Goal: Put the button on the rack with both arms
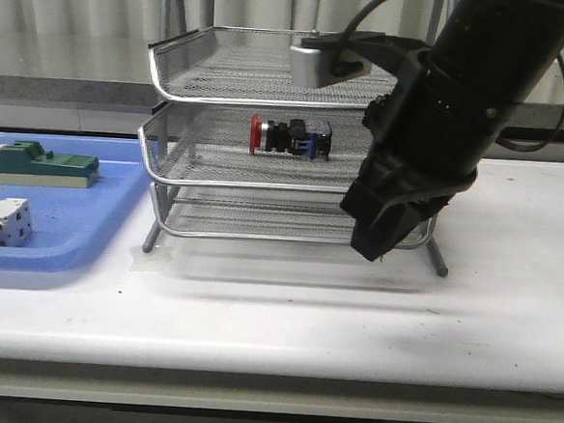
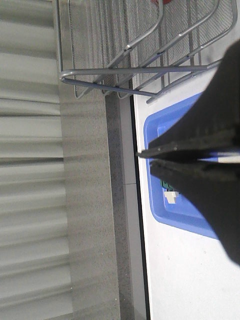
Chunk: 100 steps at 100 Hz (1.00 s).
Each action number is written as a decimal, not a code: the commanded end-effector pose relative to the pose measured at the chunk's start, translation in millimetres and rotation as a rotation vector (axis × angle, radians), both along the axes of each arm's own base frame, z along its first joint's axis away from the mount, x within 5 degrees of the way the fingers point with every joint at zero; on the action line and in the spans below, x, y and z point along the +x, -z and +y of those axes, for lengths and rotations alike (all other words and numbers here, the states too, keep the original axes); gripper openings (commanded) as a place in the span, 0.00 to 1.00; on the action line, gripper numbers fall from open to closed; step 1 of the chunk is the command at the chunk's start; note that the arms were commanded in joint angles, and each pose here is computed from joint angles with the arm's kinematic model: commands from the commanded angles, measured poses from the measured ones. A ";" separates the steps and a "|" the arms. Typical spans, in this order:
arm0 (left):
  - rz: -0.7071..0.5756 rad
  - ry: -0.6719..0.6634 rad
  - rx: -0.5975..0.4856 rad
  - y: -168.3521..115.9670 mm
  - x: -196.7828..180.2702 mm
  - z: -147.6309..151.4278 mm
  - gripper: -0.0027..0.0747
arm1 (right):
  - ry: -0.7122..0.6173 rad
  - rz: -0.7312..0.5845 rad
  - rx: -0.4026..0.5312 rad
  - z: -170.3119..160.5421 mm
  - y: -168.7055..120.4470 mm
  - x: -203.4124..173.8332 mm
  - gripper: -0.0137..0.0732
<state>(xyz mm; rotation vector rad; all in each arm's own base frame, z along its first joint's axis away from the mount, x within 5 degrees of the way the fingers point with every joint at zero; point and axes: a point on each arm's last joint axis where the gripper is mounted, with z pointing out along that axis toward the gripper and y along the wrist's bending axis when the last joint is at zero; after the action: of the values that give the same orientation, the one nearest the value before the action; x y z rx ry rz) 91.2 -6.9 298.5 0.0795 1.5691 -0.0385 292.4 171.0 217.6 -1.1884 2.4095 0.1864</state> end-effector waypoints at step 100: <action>-0.085 -0.038 -0.030 -14.0 -0.6 3.6 0.01 | 0.720 -0.455 0.248 -158.5 -117.2 -131.9 0.09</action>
<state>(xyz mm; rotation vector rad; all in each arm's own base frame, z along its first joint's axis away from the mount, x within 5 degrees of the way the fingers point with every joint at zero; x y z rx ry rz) 91.2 -6.9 298.5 0.0795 1.5691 -0.0385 173.8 18.0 326.1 -0.2277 2.2834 -0.0059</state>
